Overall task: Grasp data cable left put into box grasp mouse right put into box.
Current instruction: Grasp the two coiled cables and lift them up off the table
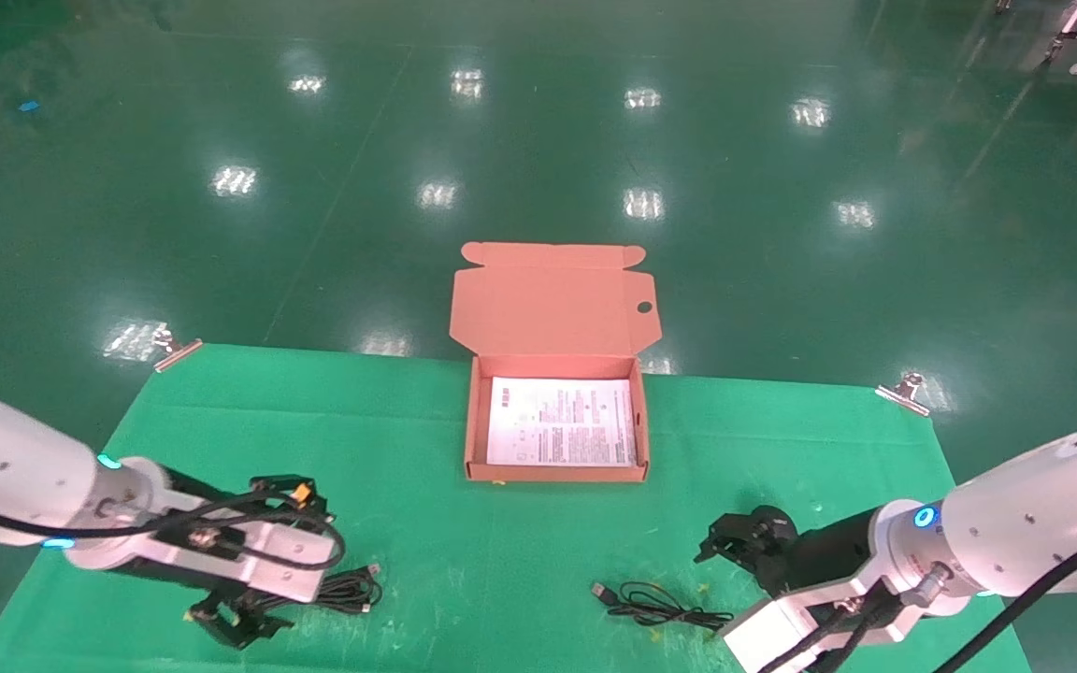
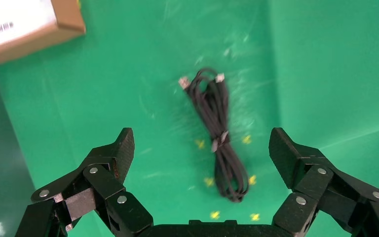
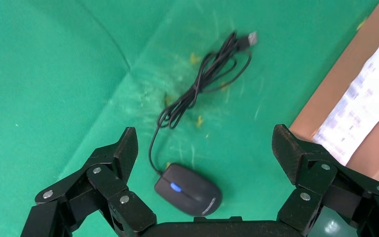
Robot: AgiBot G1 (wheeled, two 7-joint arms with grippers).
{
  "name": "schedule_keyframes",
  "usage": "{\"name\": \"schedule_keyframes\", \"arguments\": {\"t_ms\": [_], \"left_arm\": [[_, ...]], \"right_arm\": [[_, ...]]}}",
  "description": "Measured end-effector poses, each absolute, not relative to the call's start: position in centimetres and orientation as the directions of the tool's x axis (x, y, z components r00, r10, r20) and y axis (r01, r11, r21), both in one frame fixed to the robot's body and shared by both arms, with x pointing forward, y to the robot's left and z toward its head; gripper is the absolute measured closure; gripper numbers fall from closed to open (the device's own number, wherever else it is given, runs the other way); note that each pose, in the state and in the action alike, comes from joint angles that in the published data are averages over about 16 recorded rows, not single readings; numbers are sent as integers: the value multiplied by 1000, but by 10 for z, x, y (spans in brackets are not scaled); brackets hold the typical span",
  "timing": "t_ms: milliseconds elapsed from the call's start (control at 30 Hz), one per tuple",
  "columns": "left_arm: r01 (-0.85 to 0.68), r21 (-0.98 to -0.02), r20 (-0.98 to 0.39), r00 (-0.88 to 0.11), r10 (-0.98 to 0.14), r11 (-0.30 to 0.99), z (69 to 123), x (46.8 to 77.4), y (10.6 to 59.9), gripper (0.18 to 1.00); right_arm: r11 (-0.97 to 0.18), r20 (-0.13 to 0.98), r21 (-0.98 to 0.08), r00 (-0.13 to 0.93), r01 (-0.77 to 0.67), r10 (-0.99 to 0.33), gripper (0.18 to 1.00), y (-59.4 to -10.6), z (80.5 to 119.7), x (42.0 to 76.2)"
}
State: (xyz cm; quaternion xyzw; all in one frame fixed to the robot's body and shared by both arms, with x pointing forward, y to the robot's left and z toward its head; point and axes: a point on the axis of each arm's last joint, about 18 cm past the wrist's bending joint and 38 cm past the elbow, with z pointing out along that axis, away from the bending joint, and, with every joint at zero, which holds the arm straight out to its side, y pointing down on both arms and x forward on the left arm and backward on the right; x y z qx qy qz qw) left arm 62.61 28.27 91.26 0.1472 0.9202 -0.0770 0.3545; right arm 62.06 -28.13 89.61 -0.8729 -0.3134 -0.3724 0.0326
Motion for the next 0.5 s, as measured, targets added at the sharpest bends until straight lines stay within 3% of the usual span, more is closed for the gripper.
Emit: {"name": "schedule_keyframes", "arguments": {"t_ms": [200, 500], "left_arm": [[262, -47, -679, -716, 162, 964, 896, 642, 285, 184], [132, -151, -661, -750, -1, 980, 871, 663, 299, 184]], "right_arm": [[-845, 687, 153, 559, 513, 464, 178, -285, 876, 634], [-915, 701, 9, 650, 404, 294, 178, -290, 846, 653]]}}
